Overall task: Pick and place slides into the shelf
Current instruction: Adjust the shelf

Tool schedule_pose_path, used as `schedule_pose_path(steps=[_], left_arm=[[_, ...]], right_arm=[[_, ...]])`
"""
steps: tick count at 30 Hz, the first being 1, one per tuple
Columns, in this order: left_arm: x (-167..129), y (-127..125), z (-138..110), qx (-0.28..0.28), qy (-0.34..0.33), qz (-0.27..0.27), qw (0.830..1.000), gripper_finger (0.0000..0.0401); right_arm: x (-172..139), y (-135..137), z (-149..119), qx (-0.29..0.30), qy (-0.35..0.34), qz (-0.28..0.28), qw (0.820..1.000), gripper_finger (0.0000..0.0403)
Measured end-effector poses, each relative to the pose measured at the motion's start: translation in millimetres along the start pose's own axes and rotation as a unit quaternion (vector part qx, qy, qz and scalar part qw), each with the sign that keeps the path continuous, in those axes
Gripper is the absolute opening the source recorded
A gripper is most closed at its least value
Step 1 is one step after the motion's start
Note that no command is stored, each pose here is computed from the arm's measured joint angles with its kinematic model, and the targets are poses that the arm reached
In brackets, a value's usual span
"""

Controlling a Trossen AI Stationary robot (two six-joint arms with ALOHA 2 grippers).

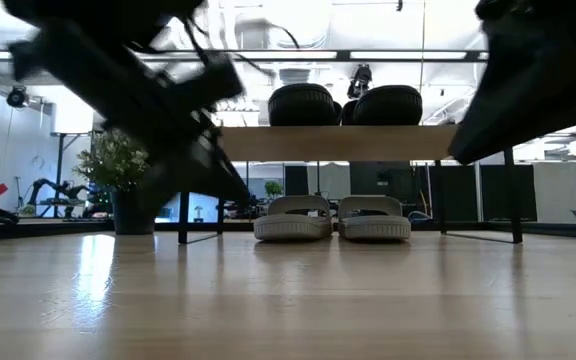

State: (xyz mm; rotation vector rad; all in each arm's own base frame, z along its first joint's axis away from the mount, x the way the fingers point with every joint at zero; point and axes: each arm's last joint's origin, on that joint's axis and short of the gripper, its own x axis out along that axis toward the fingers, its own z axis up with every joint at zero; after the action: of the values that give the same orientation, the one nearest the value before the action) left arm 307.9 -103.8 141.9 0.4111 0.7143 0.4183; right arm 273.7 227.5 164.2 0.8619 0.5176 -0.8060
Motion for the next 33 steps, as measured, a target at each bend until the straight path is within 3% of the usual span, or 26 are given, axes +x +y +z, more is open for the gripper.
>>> schedule_pose_path(steps=[6,10,20,33], left_arm=[[38.5,8.4,2.2,0.027,0.091,0.039,0.995,0.0],[54.4,24.1,1.5,-0.004,0.142,0.07,0.987,0.0],[60.2,40.5,15.1,-0.057,0.115,0.084,0.988,0.0],[74.7,33.4,6.1,-0.049,0.125,0.089,0.987,0.0]], right_arm=[[-14.4,-7.4,-12.8,0.013,0.009,0.006,1.0,0.0009],[-24.3,-13.7,-20.8,0.017,0.014,0.007,1.0,0.0009],[-39.6,-24.1,-31.4,0.012,0.01,0.014,1.0,0.0009],[-39.5,-25.8,-30.8,0.002,0.004,0.01,1.0,0.0009]])
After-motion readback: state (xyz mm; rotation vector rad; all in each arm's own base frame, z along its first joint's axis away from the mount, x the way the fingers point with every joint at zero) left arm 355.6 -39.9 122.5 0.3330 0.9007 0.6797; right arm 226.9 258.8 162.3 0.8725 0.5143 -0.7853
